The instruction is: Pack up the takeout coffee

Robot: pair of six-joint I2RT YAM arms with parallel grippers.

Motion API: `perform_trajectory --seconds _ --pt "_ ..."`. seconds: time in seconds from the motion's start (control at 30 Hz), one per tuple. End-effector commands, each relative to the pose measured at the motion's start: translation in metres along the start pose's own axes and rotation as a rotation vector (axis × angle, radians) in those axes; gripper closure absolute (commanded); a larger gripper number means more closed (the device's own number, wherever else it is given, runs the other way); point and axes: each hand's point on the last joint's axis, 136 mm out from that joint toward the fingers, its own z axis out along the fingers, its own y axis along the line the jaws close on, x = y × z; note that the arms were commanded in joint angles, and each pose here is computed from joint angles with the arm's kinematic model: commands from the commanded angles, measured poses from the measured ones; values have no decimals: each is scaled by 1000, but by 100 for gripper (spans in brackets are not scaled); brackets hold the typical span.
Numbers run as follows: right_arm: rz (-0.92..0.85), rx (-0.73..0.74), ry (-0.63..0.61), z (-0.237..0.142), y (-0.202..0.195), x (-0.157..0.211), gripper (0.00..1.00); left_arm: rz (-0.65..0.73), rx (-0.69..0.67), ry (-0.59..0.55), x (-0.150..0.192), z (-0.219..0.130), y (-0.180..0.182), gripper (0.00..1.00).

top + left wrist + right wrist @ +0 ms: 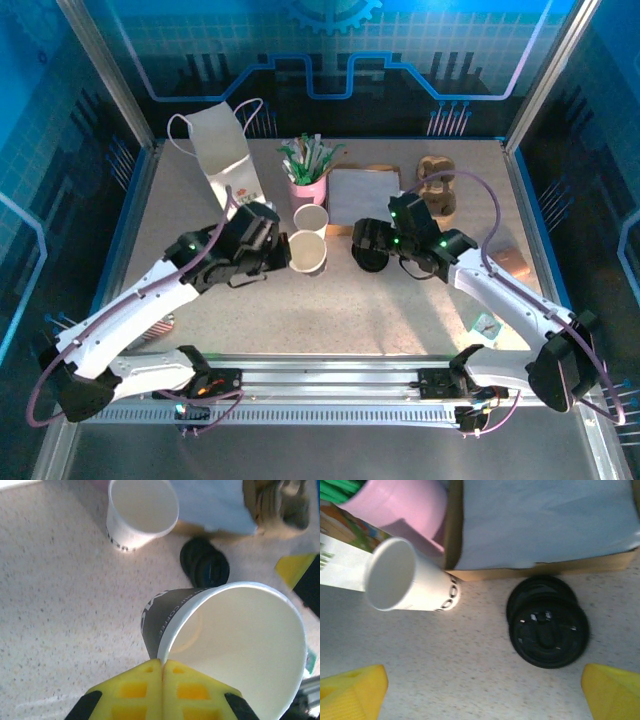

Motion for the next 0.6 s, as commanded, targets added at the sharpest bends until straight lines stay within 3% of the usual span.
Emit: perform_trajectory --seconds 0.0,0.23,0.57 --pt "-77 133 72 4 -34 21 0 -8 -56 36 27 14 17 100" --pt "-131 147 159 25 -38 37 0 11 -107 123 73 53 26 100" --pt "-187 209 237 51 -48 50 4 53 -156 170 99 80 27 100"
